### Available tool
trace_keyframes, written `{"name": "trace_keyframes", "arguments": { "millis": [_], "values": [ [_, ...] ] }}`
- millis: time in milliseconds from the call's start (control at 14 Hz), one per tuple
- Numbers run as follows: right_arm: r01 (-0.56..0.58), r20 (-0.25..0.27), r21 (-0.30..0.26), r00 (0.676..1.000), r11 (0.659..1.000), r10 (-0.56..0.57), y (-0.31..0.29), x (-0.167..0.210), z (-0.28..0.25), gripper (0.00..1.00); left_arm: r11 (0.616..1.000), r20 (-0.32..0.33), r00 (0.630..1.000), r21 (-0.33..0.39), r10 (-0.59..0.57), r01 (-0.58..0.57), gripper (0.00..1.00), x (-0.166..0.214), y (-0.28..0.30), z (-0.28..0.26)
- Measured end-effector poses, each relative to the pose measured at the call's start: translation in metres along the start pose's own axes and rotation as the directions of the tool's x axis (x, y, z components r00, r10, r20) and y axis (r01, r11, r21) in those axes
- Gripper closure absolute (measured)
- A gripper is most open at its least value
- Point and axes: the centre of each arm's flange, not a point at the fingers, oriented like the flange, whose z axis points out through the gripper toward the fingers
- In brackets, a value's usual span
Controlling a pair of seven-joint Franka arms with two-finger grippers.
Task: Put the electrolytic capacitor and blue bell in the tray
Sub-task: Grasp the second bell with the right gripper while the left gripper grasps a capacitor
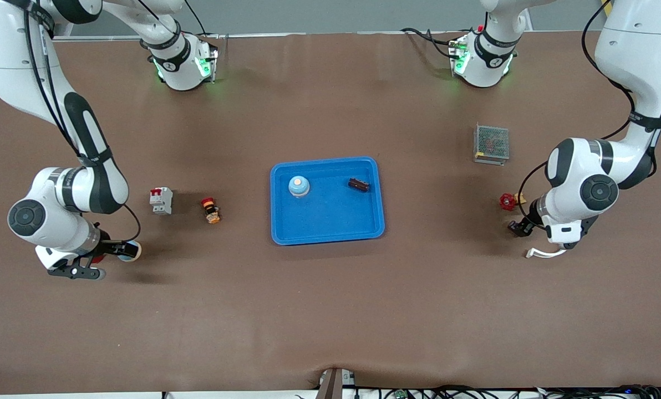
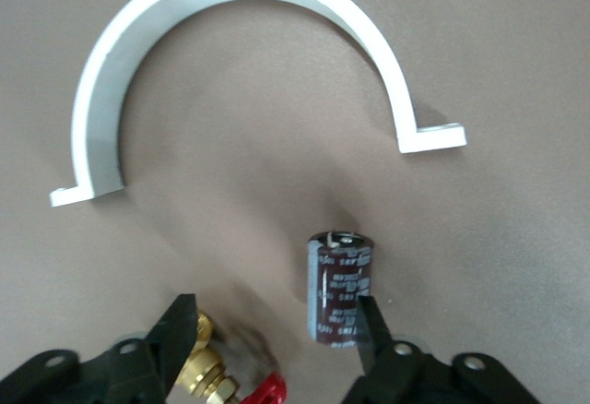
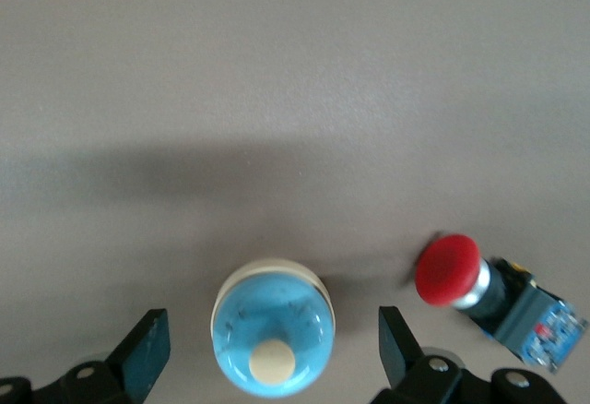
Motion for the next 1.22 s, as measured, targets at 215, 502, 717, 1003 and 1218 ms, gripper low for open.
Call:
{"name": "trace_keyframes", "arguments": {
  "millis": [215, 502, 717, 1003, 1218],
  "values": [
    [0.001, -0.009, 0.002, 1.000, 1.000, -0.001, -0.001, 0.001, 0.013, 0.00, 1.000, -0.006, 1.000, -0.023, 0.000, 0.000, 0.26, 0.001, 0.003, 0.007],
    [-0.006, -0.006, 0.009, 1.000, 1.000, 0.006, -0.001, 0.000, 0.016, 0.00, 0.999, -0.005, 1.000, -0.035, -0.007, 0.007, 0.47, 0.004, 0.002, 0.014],
    [0.003, 0.000, 0.021, 1.000, 1.000, -0.003, 0.004, -0.001, 0.018, 0.00, 0.999, 0.005, 1.000, -0.035, -0.004, 0.005, 0.62, 0.003, 0.003, 0.025],
    [0.004, 0.017, 0.061, 1.000, 0.998, -0.005, 0.014, -0.005, 0.029, 0.00, 0.999, 0.002, 1.000, -0.040, -0.012, 0.012, 0.66, 0.003, 0.006, 0.023],
    [0.000, 0.034, 0.072, 0.999, 0.997, -0.002, 0.010, -0.008, 0.035, 0.14, 0.998, -0.008, 1.000, -0.059, -0.026, 0.026, 0.66, 0.003, 0.014, 0.014]
  ]
}}
